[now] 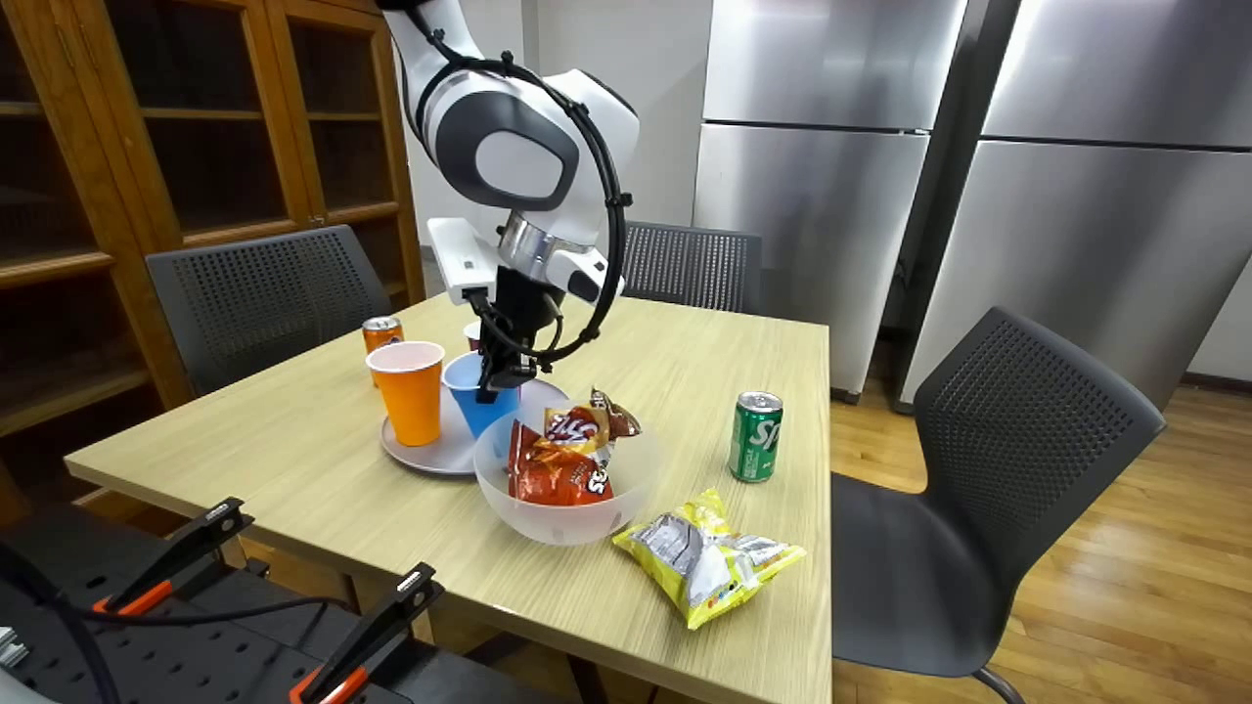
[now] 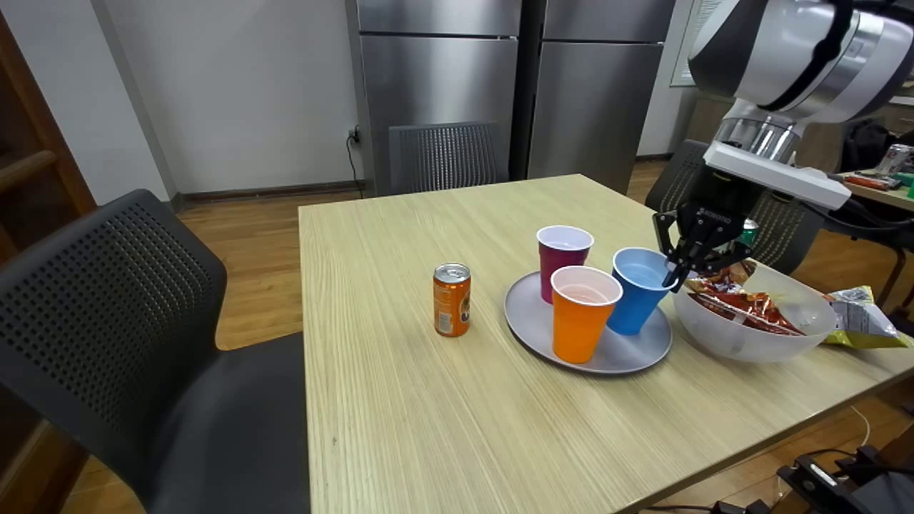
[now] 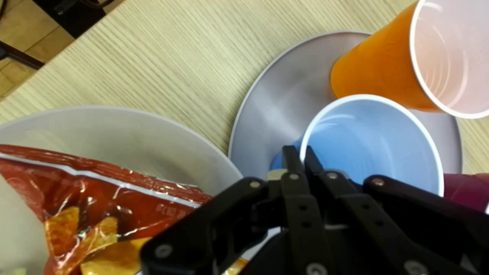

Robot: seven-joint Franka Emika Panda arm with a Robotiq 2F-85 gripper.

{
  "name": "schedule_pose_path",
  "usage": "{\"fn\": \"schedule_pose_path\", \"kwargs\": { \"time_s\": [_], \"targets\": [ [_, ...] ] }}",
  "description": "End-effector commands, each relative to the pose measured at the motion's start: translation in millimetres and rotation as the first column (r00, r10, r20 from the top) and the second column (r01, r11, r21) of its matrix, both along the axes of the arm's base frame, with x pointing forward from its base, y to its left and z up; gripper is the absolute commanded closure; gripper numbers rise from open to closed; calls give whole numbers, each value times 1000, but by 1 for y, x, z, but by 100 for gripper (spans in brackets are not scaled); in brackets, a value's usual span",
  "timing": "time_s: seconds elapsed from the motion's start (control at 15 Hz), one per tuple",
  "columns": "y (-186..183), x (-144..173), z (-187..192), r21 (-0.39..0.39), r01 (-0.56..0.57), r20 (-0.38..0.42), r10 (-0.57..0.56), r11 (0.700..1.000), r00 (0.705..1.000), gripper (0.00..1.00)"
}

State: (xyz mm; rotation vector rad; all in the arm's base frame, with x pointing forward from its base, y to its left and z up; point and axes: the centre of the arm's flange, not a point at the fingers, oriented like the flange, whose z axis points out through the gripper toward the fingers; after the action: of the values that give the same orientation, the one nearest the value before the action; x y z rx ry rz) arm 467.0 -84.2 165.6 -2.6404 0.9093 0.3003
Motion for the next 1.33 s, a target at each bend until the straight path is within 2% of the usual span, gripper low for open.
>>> {"fn": "schedule_pose_path", "kwargs": {
  "time_s": [0.0, 0.8, 0.87, 1.07, 1.27],
  "targets": [
    [-4, 10, -1, 39, 59, -28, -58, 997, 998, 99],
    [-9, 15, -6, 79, 129, -79, -123, 988, 989, 99],
    [-9, 15, -6, 79, 130, -80, -124, 988, 989, 74],
    [-10, 15, -5, 78, 138, -81, -131, 987, 988, 56],
    [-11, 15, -4, 77, 147, -81, -140, 986, 987, 33]
  ]
}}
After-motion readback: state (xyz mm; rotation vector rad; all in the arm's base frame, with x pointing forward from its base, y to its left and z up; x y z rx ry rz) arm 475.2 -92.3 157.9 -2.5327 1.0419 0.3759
